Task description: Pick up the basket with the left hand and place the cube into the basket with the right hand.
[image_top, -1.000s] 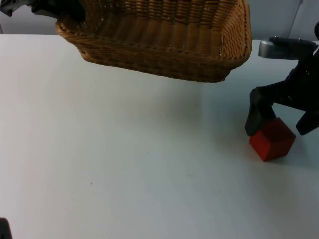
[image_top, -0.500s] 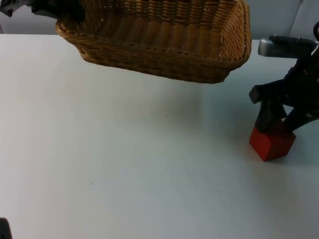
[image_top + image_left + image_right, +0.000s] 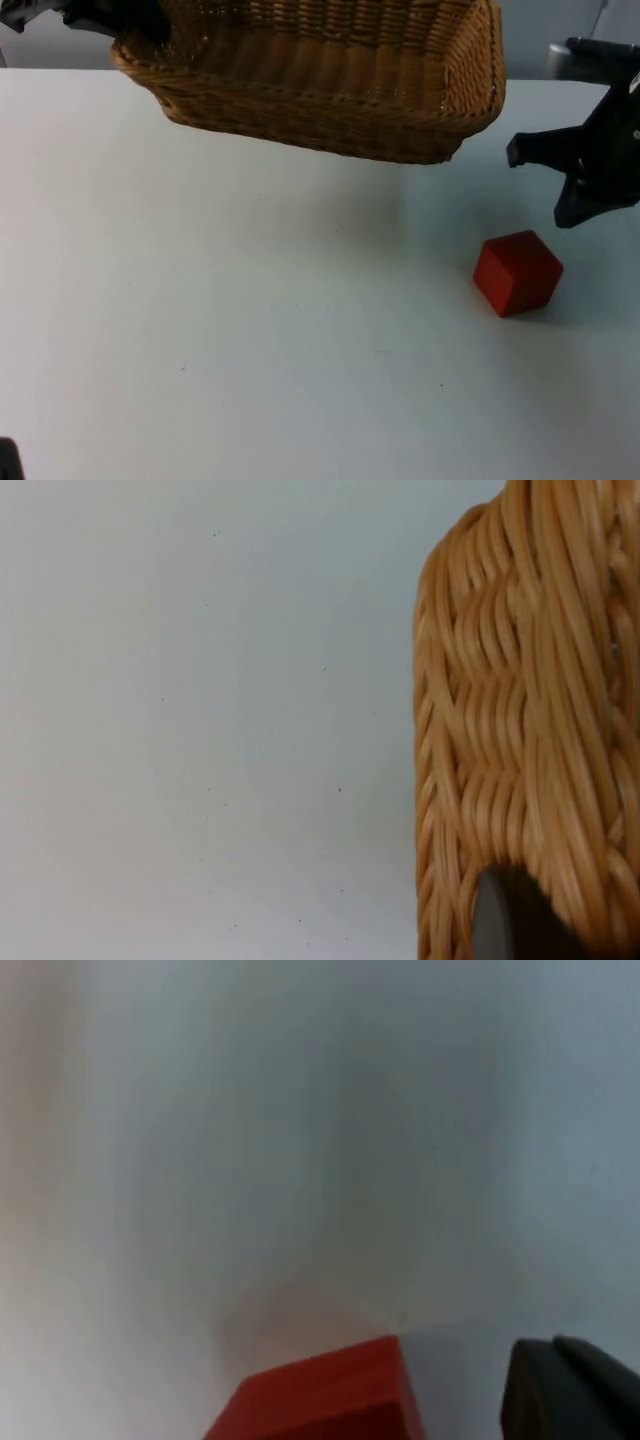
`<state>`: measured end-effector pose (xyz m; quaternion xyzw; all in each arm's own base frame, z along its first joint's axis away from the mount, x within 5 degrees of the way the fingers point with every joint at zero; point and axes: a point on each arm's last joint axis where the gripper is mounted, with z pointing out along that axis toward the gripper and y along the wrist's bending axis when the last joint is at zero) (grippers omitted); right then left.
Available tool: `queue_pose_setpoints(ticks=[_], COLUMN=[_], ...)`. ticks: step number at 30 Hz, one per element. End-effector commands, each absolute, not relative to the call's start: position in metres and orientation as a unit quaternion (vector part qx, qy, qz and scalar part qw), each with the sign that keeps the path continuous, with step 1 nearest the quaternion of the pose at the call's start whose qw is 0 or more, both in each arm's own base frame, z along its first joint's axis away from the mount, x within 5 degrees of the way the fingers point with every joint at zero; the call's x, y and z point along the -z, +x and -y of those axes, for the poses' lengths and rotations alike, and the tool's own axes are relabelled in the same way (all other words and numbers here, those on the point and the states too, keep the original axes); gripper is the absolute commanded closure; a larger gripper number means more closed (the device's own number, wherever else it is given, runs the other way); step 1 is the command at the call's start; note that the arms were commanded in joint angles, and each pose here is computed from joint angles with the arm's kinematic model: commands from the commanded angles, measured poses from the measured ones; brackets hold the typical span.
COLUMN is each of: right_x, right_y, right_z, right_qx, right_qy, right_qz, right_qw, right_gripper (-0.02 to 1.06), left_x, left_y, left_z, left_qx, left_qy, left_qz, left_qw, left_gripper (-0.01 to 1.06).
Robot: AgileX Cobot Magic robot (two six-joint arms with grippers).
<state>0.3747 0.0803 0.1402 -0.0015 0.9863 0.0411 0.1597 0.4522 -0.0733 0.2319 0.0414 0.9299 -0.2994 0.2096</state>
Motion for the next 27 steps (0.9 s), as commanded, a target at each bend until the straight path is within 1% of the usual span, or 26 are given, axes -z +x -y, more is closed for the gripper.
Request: queue_pose_setpoints(ticks=[1,3,4,5,7,8,10,11,12,13,14,15,16,17,19,21,27], right_x=[-0.154,-0.155,-0.155,-0.155,-0.154,-0.153,-0.152,-0.152,-0.152,-0.151,-0.151,-0.151,-0.152,-0.152,-0.153,-0.154,-0.145], right_y=[0.377,0.375,0.373,0.373,0.37,0.369,0.365,0.365,0.362,0.359,0.357,0.352,0.351,0.351,0.352,0.354,0.353], right_z=[-0.076,-0.075,-0.075,-0.075,-0.073,-0.072,-0.071,-0.071,-0.072,-0.075,-0.079,-0.088,-0.093,-0.093,-0.102,-0.108,-0.118], right_qx=[-0.025,-0.02,-0.016,-0.016,0.0,0.006,0.01,0.01,0.008,0.001,-0.018,-0.054,-0.075,-0.075,-0.11,-0.12,-0.116], right_qy=[0.003,0.003,-0.003,-0.003,-0.033,-0.044,-0.057,-0.057,-0.062,-0.081,-0.097,-0.133,-0.147,-0.147,-0.156,-0.156,-0.17], right_qz=[-0.984,-0.986,-0.987,-0.987,-0.989,-0.99,-0.992,-0.992,-0.993,-0.993,-0.993,-0.988,-0.985,-0.985,-0.979,-0.977,-0.975], right_qw=[0.175,0.165,0.158,0.158,0.141,0.132,0.108,0.108,0.096,0.082,0.07,0.055,0.054,0.054,0.067,0.085,0.083], right_gripper=[1.04,0.99,0.95,0.95,0.81,0.73,0.46,0.46,0.34,0.17,0.02,-0.01,-0.01,-0.01,-0.01,-0.01,-0.01], left_x=[-0.238,-0.238,-0.238,-0.238,-0.238,-0.238,-0.238,-0.238,-0.239,-0.239,-0.239,-0.239,-0.239,-0.239,-0.239,-0.239,-0.239], left_y=[0.451,0.451,0.451,0.451,0.451,0.45,0.45,0.45,0.45,0.45,0.45,0.45,0.45,0.45,0.45,0.45,0.45], left_z=[0.077,0.077,0.077,0.077,0.077,0.077,0.078,0.078,0.078,0.078,0.078,0.078,0.078,0.078,0.078,0.079,0.079], left_qx=[0.318,0.318,0.318,0.318,0.32,0.322,0.325,0.325,0.327,0.328,0.329,0.329,0.329,0.329,0.33,0.331,0.332], left_qy=[0.035,0.035,0.035,0.035,0.035,0.034,0.032,0.032,0.031,0.031,0.031,0.031,0.031,0.031,0.03,0.03,0.03], left_qz=[-0.924,-0.924,-0.924,-0.924,-0.923,-0.923,-0.922,-0.922,-0.921,-0.921,-0.921,-0.921,-0.921,-0.921,-0.92,-0.92,-0.92], left_qw=[0.211,0.211,0.211,0.211,0.21,0.209,0.208,0.208,0.208,0.208,0.208,0.208,0.208,0.208,0.208,0.208,0.207], left_gripper=[1.05,1.05,1.05,1.05,1.05,1.05,1.05,1.05,1.05,1.05,1.05,1.05,1.05,1.05,1.05,1.05,1.05])
